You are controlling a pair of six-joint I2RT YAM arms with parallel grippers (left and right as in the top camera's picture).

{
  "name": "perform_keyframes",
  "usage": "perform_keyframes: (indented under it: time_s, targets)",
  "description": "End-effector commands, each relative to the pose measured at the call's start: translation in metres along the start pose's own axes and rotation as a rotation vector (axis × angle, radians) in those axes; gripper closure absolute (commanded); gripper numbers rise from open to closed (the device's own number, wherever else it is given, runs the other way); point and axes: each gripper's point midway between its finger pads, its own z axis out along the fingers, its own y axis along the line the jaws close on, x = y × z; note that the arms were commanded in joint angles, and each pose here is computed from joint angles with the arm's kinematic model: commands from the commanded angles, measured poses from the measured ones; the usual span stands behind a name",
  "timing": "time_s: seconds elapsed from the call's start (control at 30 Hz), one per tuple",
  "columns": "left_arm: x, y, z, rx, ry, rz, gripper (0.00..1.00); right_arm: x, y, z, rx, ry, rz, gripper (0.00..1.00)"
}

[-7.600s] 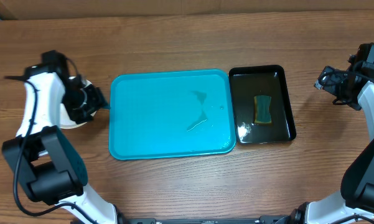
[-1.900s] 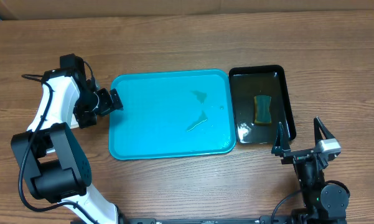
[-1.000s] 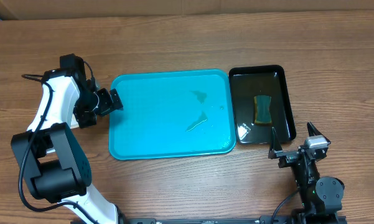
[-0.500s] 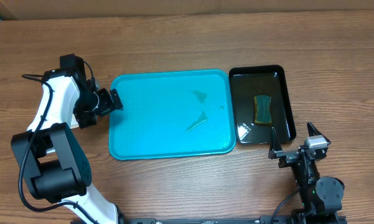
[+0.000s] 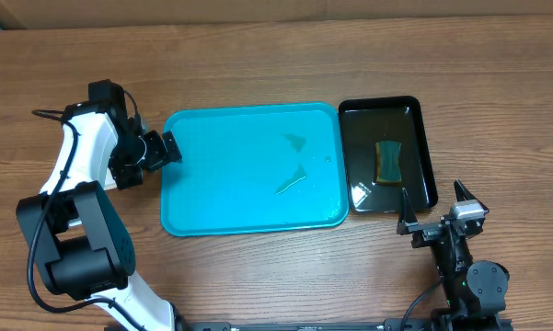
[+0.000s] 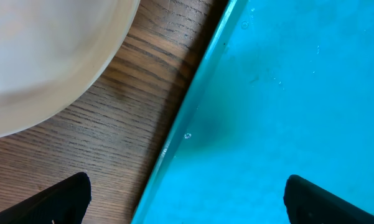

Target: Clean dirty plates on tray and stack at the side

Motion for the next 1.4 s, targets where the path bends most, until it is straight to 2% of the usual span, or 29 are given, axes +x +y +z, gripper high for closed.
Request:
perform_keyframes:
  time_s: [0.0,0.23,0.43,0.6,0.77,0.9,1.07,1.23,1.37]
  targets:
    - [0.002,-0.006,-0.006,0.015,-0.015,0.021,0.0,0.001,-0.001,0.0,0.002,-0.009,-0.005,0.0]
    - [0.003,-0.007,-0.006,0.013,-0.013,0.026,0.0,0.001,-0.001,0.0,0.002,-0.009,-0.005,0.0]
    - [0.003,-0.019,-0.023,0.024,-0.065,0.06,0.0,0.001,-0.001,0.0,0.002,-0.009,-0.005,0.0]
    - [0.005,-0.033,-0.072,0.061,-0.205,0.103,0.0,0.001,-0.001,0.0,0.002,-0.009,-0.005,0.0]
    - [0.016,-0.042,-0.142,0.113,-0.409,0.136,0.0,0.001,-0.001,0.0,0.002,-0.009,-0.005,0.0]
    - [0.038,-0.046,-0.202,0.16,-0.591,0.168,0.0,0.001,-0.001,0.0,0.002,-0.009,-0.005,0.0]
    - [0.076,-0.056,-0.253,0.221,-0.759,0.234,0.0,0.001,-0.001,0.0,0.002,-0.009,-0.005,0.0]
    - [0.118,-0.067,-0.279,0.251,-0.874,0.353,0.0,0.001,-0.001,0.0,0.002,-0.009,-0.005,0.0]
    - [0.145,-0.06,-0.275,0.25,-0.917,0.394,0.0,0.001,-0.001,0.0,0.002,-0.009,-0.005,0.0]
